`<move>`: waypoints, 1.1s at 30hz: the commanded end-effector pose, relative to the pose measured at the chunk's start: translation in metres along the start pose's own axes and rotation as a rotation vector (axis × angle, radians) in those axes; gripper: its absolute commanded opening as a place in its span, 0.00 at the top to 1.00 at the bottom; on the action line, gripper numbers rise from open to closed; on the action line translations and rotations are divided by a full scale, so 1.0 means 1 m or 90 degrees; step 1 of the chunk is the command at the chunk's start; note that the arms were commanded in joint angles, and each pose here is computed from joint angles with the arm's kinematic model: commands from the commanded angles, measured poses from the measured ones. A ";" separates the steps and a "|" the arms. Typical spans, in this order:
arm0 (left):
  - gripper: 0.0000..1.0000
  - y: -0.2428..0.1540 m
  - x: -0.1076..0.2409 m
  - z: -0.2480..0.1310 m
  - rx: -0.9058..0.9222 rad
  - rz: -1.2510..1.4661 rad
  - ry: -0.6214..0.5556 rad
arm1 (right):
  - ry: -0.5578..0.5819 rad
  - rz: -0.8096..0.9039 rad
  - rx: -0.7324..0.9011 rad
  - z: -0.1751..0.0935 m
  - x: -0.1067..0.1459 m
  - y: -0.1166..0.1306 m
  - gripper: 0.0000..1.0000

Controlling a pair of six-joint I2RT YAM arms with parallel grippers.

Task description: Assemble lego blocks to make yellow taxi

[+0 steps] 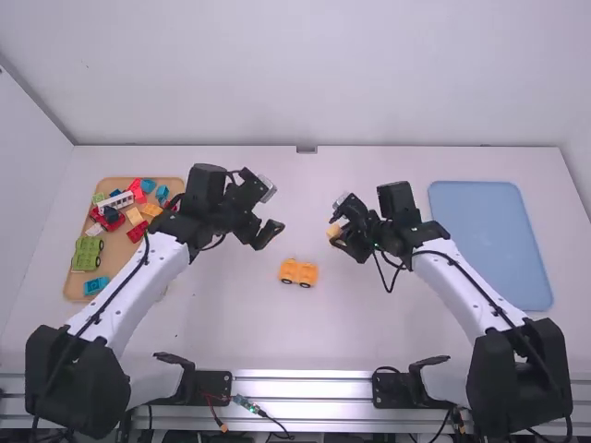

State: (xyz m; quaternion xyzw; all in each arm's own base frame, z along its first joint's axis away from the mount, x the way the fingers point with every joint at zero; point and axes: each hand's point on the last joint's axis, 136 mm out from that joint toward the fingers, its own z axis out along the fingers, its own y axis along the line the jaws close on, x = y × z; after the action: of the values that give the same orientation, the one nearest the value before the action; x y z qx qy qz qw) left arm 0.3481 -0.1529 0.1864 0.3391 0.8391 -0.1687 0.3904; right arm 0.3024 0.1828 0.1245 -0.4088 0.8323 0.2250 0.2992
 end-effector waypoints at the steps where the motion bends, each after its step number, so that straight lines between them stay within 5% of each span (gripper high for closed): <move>1: 0.01 0.031 -0.007 -0.017 -0.078 -0.009 -0.003 | 0.069 -0.026 0.114 -0.004 0.005 -0.023 0.71; 11: 0.01 0.094 0.025 -0.050 -0.170 -0.148 0.012 | 0.134 -0.139 0.064 0.031 -0.008 0.000 0.66; 15: 0.01 0.104 0.037 -0.057 -0.185 -0.181 0.024 | 0.181 -0.189 0.015 0.052 -0.018 0.011 0.71; 22: 0.01 0.129 0.061 -0.073 -0.261 -0.242 0.056 | 0.254 -0.298 -0.100 0.093 -0.041 0.051 0.69; 33: 0.01 0.156 0.089 -0.100 -0.312 -0.330 0.059 | 0.338 -0.419 -0.195 0.154 -0.027 0.109 0.78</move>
State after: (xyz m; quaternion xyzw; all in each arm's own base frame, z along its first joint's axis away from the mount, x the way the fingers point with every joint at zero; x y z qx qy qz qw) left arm 0.3625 0.0448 0.1687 0.0357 0.9331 -0.0417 0.3555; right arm 0.2724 0.3472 0.0548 -0.7248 0.6730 0.1304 0.0690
